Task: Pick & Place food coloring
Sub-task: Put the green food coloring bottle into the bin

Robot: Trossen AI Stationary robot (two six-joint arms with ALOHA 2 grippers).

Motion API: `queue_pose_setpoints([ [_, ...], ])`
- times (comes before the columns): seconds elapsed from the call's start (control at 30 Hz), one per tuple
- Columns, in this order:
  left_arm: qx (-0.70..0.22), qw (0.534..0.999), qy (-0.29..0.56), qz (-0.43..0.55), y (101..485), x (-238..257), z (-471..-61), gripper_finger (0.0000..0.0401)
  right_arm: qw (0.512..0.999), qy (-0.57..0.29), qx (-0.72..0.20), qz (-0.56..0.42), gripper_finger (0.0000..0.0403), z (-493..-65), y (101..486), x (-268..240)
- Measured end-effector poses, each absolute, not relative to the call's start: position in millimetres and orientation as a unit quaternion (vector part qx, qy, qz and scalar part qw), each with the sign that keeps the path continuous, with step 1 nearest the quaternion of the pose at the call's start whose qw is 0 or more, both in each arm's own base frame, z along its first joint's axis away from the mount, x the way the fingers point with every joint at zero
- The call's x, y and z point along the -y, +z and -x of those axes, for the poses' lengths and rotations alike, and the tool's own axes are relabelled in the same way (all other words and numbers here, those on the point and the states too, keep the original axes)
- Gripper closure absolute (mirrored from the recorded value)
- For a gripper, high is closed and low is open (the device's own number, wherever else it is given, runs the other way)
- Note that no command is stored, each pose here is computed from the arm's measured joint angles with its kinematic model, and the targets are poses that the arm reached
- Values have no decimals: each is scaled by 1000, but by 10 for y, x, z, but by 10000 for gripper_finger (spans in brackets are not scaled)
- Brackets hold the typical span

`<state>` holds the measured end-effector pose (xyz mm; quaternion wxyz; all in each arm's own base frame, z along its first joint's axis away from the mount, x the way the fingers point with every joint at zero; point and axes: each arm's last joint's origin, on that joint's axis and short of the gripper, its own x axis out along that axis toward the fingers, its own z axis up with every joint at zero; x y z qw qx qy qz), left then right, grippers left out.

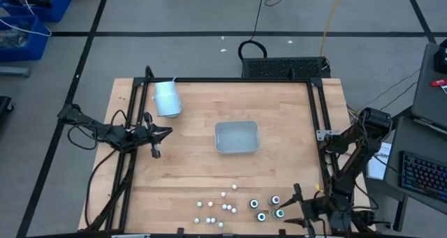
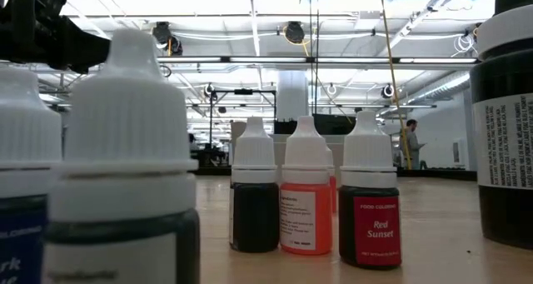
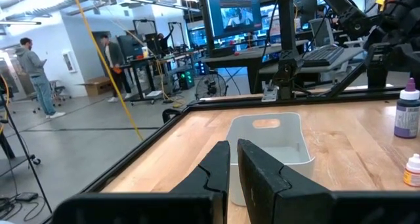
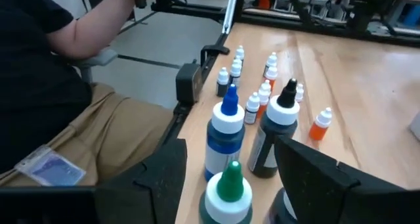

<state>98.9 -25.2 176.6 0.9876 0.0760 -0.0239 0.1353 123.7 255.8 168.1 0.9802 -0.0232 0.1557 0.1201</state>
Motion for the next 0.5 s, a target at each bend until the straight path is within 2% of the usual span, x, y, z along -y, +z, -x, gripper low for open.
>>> queue_pose_setpoints([
  [0.5, 24, 988, 135, -75, 1766, 252, -989, 361, 974, 124, -189, -1, 187, -1251, 1597, -2547],
])
